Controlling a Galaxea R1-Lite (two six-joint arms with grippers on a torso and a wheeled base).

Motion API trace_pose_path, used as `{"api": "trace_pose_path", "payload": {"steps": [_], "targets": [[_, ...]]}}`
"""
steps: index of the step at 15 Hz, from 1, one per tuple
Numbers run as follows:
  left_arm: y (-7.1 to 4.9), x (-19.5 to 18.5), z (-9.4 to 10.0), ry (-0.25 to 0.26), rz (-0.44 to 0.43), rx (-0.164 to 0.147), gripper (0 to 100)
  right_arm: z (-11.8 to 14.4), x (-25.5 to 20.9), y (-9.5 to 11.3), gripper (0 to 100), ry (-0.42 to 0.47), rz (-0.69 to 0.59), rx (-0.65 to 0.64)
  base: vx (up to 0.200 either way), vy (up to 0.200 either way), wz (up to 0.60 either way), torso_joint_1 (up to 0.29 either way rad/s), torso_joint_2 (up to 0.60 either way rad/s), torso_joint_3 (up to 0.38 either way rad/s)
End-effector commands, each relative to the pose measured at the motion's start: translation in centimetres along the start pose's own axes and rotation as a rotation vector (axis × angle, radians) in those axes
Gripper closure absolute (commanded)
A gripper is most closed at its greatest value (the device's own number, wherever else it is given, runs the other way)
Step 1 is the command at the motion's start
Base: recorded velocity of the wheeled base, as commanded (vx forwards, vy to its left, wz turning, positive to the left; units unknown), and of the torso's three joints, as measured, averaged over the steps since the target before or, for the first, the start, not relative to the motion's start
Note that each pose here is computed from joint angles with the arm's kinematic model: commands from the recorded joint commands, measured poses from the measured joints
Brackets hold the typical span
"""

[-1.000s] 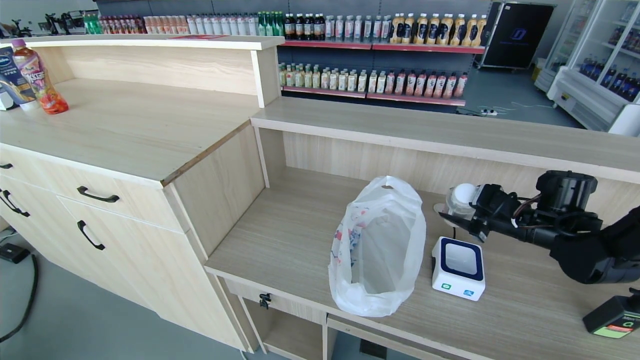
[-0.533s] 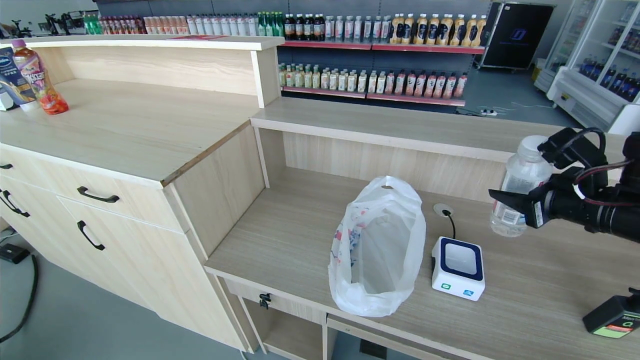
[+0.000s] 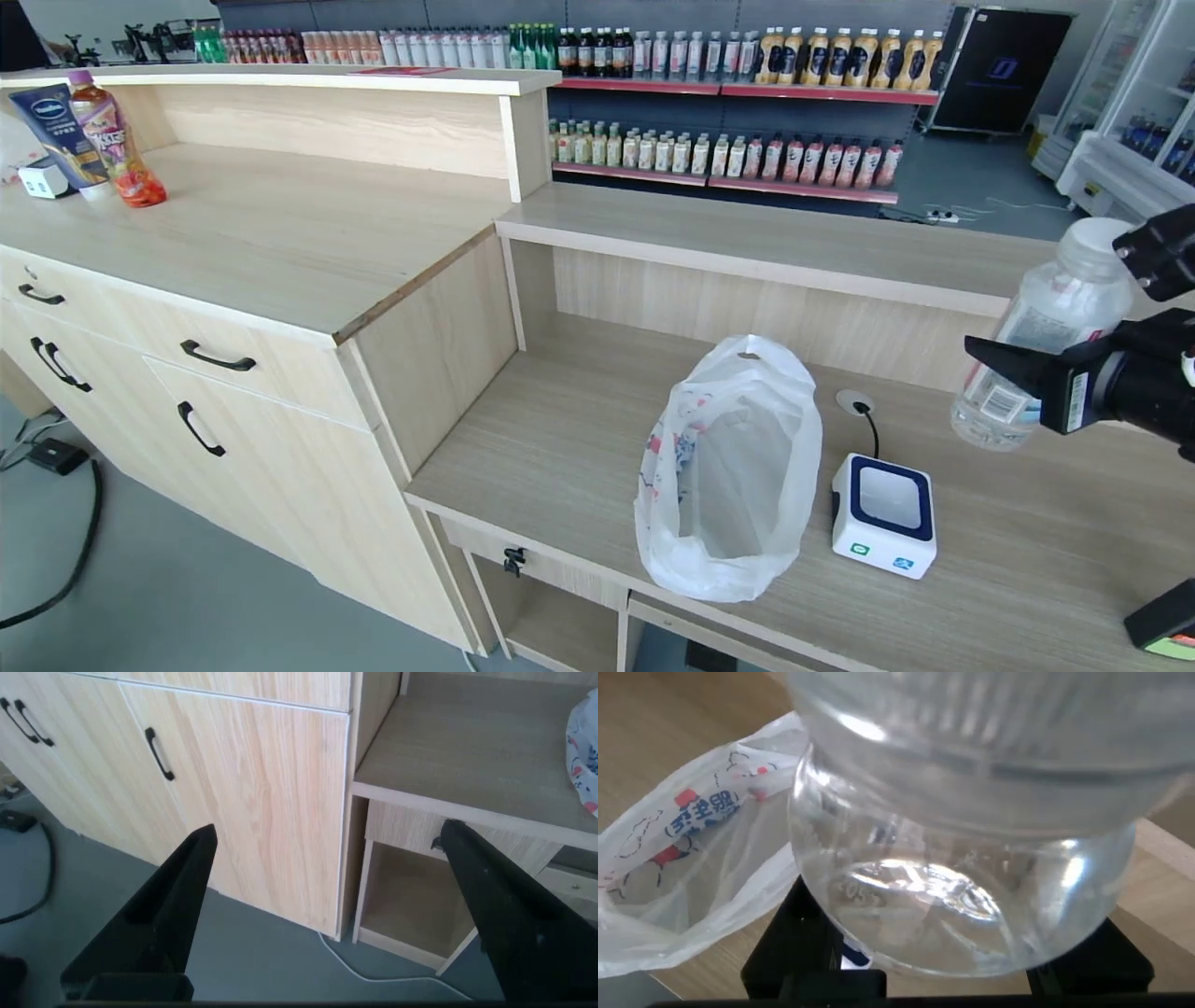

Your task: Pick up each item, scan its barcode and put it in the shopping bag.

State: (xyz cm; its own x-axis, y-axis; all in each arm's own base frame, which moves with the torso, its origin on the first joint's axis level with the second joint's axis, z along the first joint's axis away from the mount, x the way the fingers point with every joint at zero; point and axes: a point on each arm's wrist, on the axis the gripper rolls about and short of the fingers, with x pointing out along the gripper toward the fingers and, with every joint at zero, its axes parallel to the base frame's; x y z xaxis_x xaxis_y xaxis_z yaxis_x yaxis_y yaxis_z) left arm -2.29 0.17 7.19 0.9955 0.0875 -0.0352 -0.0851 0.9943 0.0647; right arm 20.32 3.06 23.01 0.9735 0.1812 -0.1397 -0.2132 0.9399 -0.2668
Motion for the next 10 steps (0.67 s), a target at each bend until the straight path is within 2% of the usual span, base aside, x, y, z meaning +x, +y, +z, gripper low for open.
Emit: {"api": "trace_pose_path", "payload": {"steps": [1,4,7,10], "targets": [[0.0,0.0,0.0,0.0,0.0,-0.001,0,0.1,0.6,1.3,100,0.006,0.061,0.078,0.0,0.0,0.0,0.0,0.0,0.0],[0.0,0.0,0.0,0.0,0.0,-0.001,0,-1.6,4.1,2.2,100,0.08,0.089,0.172,0.0,0.0,0.0,0.0,0.0,0.0],[0.0,0.0,0.0,0.0,0.0,-0.001,0,-4.2,8.3,3.1,100,0.089,0.12,0.214,0.0,0.0,0.0,0.0,0.0,0.0],[0.0,0.0,0.0,0.0,0.0,-0.001,0,-7.0,12.2,3.2,100,0.072,0.096,0.214,0.0,0.0,0.0,0.0,0.0,0.0]]}}
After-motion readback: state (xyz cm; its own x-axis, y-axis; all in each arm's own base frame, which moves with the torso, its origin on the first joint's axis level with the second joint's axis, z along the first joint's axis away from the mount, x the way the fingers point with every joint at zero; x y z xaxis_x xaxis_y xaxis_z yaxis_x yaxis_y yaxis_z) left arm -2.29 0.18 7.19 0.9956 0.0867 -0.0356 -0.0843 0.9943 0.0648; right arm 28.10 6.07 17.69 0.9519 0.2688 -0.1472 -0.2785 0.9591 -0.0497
